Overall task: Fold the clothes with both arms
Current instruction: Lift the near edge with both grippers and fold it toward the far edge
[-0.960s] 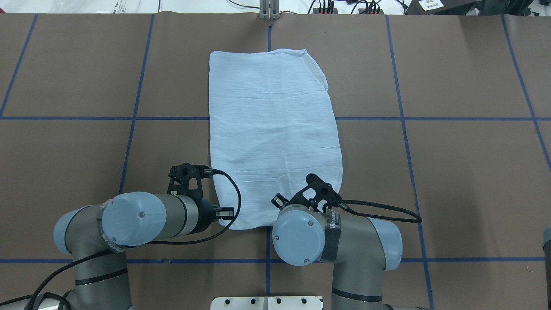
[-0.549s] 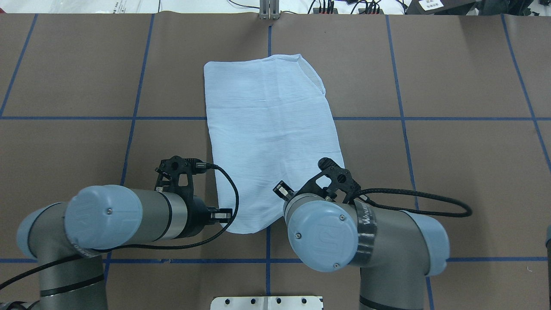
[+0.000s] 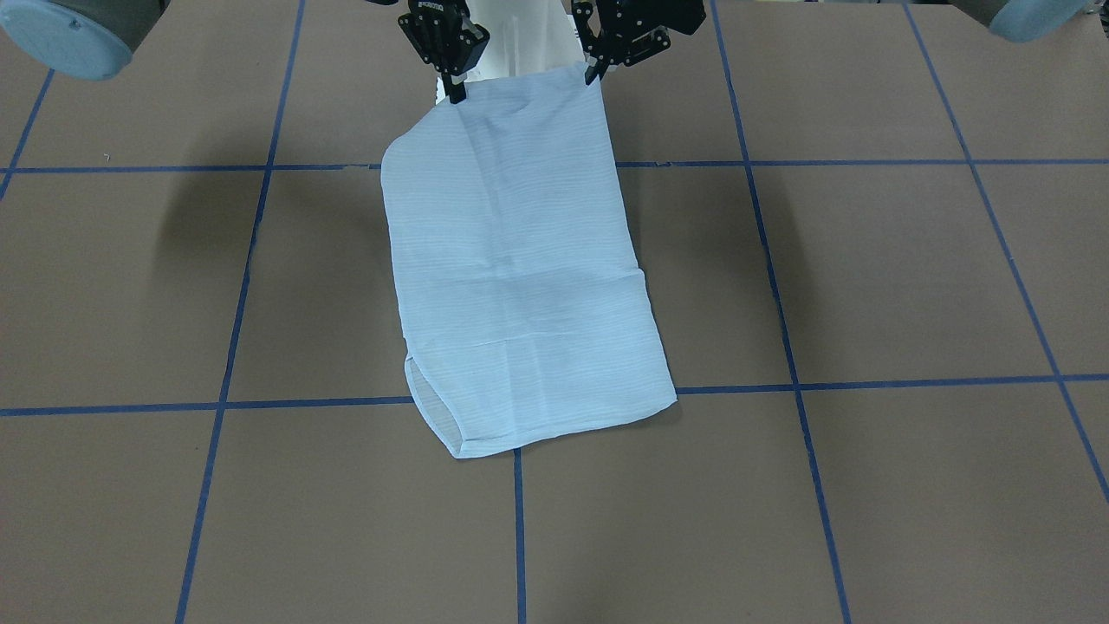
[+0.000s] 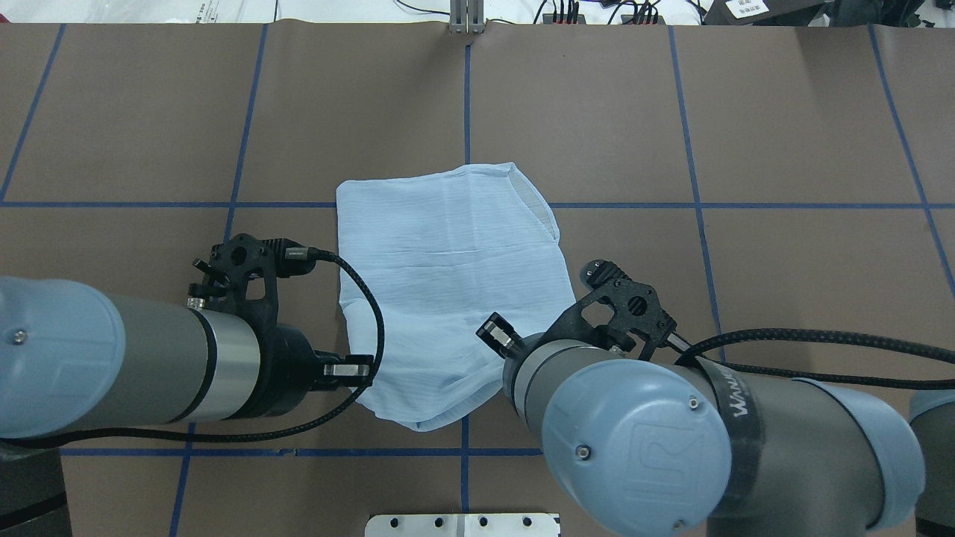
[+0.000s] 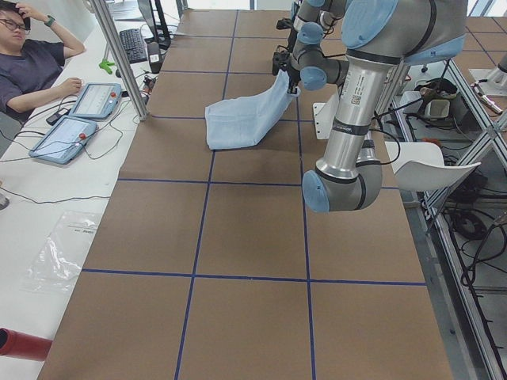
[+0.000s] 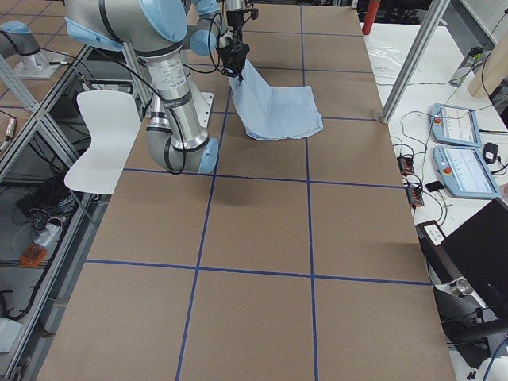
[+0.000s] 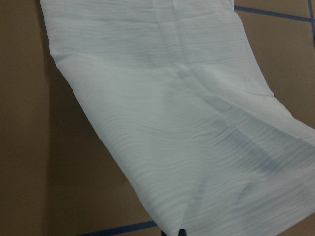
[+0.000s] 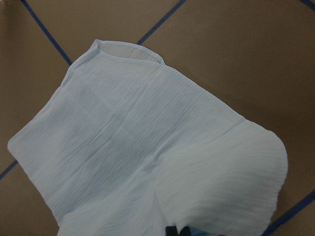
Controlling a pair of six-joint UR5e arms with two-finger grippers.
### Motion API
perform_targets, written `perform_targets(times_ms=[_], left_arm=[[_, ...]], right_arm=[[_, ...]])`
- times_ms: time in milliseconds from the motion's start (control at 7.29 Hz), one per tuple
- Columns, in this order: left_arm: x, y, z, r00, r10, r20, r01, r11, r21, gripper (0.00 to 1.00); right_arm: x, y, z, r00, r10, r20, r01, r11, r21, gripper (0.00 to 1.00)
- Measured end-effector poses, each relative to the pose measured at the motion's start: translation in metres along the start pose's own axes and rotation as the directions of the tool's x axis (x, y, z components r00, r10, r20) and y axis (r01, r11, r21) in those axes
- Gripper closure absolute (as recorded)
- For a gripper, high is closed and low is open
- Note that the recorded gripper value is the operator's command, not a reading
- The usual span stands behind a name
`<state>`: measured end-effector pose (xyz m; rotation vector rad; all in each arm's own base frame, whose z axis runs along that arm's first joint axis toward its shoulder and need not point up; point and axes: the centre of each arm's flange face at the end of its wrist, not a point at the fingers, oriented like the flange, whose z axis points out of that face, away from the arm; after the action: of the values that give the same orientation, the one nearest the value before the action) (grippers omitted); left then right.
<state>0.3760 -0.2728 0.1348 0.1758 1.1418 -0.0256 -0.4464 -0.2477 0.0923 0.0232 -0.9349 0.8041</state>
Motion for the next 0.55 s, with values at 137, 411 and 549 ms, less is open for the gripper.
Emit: perform_targets(times_ms=[137, 411, 549], left_arm=[[-0.005, -0.023, -0.001, 1.0, 0.016, 0.025, -0.017, 0.999, 0.037, 1.0], [-0.021, -0.078, 0.007, 0.995, 0.014, 0.094, -0.024, 0.994, 0.106, 1.0], [-0.029, -0.1, 0.019, 0.991, 0.006, 0.135, -0.023, 0.992, 0.121, 1.0]], right_arm=[[-0.015, -0.001, 0.01, 0.999, -0.029, 0.014, 0.028, 0.999, 0.037, 1.0], [-0.049, -0.02, 0.03, 0.997, -0.048, 0.062, 0.041, 0.994, 0.104, 1.0], [-0.065, -0.031, 0.044, 0.995, -0.058, 0.076, 0.048, 0.99, 0.132, 1.0]])
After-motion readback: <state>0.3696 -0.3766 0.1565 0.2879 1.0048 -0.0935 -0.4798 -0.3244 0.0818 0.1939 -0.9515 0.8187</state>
